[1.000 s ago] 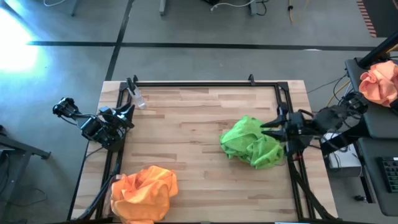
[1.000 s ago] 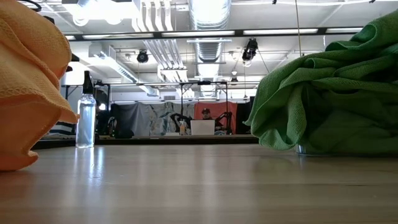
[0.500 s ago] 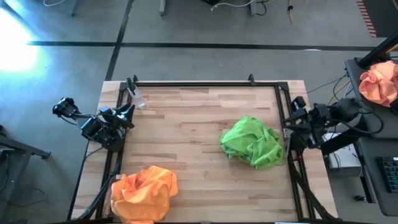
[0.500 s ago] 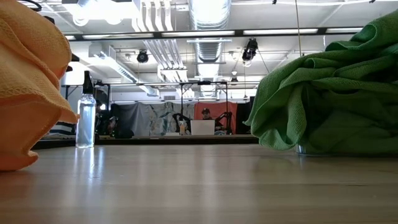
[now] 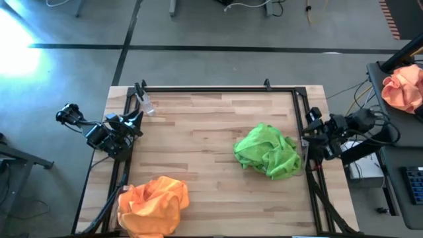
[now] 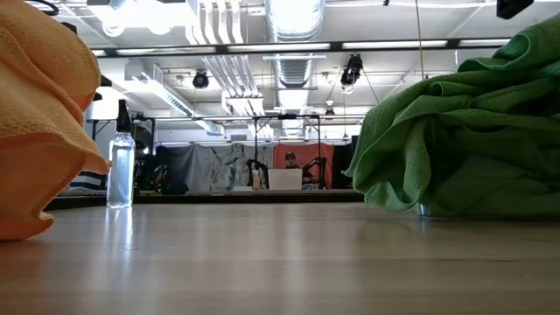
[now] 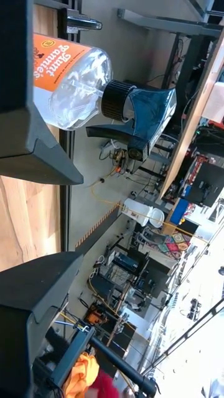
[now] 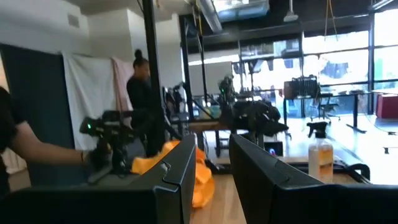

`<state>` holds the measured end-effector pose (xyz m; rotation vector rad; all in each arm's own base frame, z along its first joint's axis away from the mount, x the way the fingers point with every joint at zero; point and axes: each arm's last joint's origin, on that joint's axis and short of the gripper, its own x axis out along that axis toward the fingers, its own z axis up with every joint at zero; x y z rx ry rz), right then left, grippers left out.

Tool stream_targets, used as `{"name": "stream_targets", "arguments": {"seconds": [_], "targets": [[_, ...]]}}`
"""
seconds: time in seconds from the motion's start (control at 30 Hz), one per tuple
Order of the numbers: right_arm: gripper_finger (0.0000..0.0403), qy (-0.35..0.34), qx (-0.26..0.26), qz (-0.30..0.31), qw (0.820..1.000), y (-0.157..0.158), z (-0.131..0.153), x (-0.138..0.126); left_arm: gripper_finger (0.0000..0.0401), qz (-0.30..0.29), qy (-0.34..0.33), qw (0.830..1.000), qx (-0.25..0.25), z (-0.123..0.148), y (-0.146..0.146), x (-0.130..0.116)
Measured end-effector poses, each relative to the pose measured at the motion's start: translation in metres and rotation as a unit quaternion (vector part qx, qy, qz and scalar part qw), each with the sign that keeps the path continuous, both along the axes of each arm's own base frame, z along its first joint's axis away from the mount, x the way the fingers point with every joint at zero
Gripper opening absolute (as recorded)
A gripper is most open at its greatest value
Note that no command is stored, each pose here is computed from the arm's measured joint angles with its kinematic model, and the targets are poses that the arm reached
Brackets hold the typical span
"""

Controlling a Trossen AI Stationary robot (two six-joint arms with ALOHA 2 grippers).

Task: Sort microfiber towel by color & place in baskets
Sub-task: Return to Home Position

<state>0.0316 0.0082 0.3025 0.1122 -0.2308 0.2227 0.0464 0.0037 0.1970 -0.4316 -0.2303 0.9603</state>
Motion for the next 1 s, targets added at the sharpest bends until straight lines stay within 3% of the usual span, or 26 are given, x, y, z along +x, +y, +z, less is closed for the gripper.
{"name": "stream_targets", "arguments": {"seconds": [0.53, 1.0], "targets": [[0.0091, 0.018, 0.001, 0.003, 1.000, 0.008, -0.023, 0.015, 0.0171, 0.000, 0.003, 1.000, 0.002, 0.000, 0.000, 0.001], [0.0091, -0.011, 0.025, 0.005, 1.000, 0.019, -0.053, 0.034, 0.0171, 0.000, 0.005, 1.000, 0.003, 0.000, 0.000, 0.001]]}}
